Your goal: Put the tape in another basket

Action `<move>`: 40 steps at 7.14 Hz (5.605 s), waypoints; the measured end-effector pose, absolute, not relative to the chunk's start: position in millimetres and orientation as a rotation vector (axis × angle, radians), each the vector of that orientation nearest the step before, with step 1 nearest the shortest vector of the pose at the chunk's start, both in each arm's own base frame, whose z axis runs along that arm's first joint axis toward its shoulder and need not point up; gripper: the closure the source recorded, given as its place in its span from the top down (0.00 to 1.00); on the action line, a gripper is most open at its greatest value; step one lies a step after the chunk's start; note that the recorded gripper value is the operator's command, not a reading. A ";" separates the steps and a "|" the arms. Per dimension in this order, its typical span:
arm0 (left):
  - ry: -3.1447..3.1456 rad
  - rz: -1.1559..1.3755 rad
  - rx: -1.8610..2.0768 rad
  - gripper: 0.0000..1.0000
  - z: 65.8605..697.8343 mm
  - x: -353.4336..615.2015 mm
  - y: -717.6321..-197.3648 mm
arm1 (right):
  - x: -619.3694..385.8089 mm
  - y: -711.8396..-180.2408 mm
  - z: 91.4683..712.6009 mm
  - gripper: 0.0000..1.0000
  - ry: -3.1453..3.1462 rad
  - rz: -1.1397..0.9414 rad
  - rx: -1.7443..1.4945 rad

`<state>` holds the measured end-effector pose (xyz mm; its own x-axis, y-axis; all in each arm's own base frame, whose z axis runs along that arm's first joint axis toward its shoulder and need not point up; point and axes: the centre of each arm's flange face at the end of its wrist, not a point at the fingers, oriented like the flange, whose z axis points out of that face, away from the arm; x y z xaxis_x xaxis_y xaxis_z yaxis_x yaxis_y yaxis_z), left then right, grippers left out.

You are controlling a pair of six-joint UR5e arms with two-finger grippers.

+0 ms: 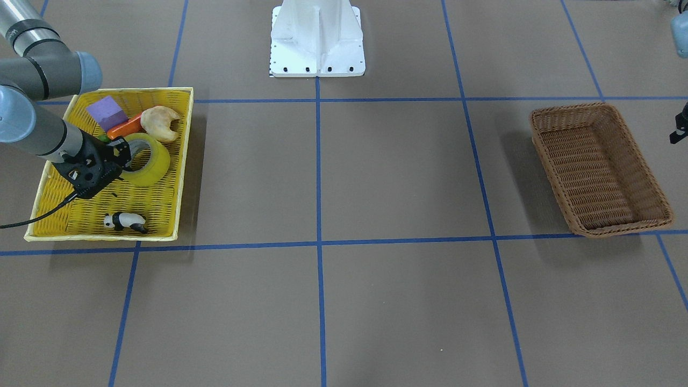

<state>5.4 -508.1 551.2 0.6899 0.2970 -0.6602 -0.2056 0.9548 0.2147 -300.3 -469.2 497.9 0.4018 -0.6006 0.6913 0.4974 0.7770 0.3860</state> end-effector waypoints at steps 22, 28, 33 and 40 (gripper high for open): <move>1.175 -0.008 0.067 0.98 448.6 86.2 -512.9 | -440.5 -381.4 198.9 0.00 -1.656 -0.232 0.094; 1.514 -0.099 -0.026 0.98 338.0 180.6 -478.8 | -467.0 -344.2 194.6 0.00 -1.967 -0.002 0.037; 1.965 -0.143 -0.101 0.98 262.6 280.0 -418.3 | -475.0 -329.2 191.8 0.00 -2.124 0.102 -0.025; 2.254 -0.085 -0.301 0.94 228.7 329.2 -381.8 | -493.8 -318.5 197.0 0.00 -2.260 0.119 -0.211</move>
